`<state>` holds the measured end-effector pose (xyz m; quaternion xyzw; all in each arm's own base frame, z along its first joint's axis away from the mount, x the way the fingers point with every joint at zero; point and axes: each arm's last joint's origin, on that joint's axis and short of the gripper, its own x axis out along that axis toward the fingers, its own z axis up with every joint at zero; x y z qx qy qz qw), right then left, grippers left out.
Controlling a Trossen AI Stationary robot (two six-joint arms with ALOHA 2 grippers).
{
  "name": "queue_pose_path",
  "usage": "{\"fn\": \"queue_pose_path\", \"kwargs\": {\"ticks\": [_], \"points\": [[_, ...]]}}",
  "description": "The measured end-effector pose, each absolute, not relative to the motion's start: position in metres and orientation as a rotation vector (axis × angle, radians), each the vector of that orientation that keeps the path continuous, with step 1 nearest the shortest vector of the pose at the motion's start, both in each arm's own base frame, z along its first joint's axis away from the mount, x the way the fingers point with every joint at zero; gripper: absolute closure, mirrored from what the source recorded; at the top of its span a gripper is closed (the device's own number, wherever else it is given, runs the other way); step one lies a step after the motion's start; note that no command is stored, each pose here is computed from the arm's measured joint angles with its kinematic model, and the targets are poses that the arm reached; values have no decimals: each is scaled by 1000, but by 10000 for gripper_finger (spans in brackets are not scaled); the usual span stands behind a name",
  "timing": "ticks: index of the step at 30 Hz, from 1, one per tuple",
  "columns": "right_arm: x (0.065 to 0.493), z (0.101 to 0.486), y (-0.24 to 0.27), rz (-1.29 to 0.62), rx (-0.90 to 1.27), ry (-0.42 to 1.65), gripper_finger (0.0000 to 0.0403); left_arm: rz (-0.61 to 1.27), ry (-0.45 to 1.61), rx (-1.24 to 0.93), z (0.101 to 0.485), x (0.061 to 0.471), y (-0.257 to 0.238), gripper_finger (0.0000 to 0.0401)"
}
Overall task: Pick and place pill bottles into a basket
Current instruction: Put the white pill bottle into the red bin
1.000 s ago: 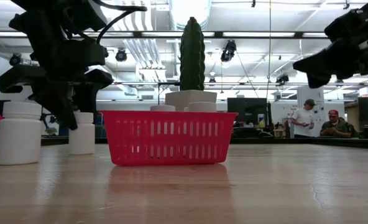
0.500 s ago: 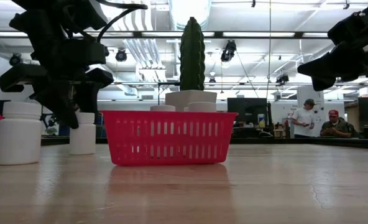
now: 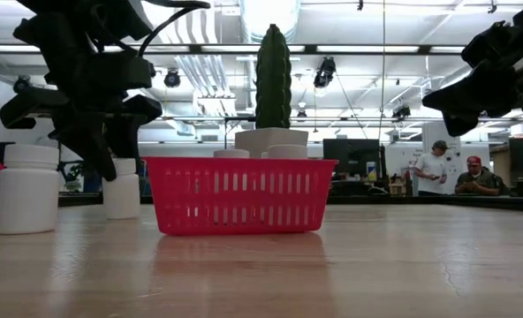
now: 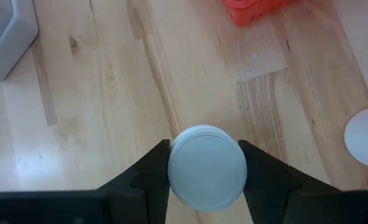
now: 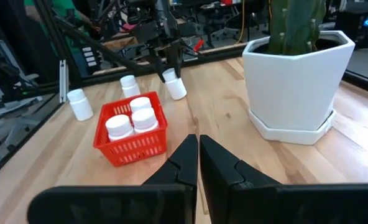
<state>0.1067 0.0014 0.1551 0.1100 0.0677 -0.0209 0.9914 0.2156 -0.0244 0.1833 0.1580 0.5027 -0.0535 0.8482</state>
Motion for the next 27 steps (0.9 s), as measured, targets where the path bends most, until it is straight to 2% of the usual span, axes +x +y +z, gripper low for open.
{"fn": "queue_pose_path", "kwargs": {"ticks": [11,27], "points": [[107,155,1,-41,220,138,394,-125,1089,347,191,217,-25,258],[107,155,1,-42,222,139,394,-263,976,468,251,234,-37,258]]}}
